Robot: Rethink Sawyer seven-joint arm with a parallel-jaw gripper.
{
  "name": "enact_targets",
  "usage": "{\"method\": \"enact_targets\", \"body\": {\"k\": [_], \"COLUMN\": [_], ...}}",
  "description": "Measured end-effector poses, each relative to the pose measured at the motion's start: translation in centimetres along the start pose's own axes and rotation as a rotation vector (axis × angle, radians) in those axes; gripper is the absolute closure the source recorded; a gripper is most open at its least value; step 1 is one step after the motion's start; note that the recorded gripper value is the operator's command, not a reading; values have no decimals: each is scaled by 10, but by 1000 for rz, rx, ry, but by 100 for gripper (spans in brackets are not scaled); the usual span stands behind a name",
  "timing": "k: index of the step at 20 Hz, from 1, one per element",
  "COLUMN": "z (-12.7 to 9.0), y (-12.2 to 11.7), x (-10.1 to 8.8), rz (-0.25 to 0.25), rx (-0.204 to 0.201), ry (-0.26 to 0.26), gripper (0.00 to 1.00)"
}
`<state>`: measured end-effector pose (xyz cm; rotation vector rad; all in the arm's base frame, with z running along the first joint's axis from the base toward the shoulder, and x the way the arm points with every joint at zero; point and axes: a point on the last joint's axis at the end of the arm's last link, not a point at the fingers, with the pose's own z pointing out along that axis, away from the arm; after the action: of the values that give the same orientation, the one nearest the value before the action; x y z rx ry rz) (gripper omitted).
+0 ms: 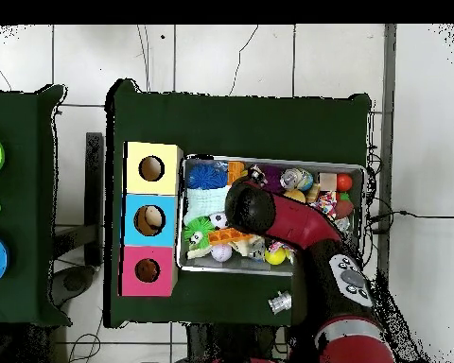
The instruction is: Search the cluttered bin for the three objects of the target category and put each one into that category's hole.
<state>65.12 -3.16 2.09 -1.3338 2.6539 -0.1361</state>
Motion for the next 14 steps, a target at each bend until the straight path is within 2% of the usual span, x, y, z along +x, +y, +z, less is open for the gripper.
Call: {"method": "enact_targets", "body": {"k": [10, 14], "z": [-13, -20], "y": [55, 73], "x": [-41, -47], "rz": [18, 16], "rx": [-62, -85], "ry": [2, 8], "gripper": [0, 0]}}
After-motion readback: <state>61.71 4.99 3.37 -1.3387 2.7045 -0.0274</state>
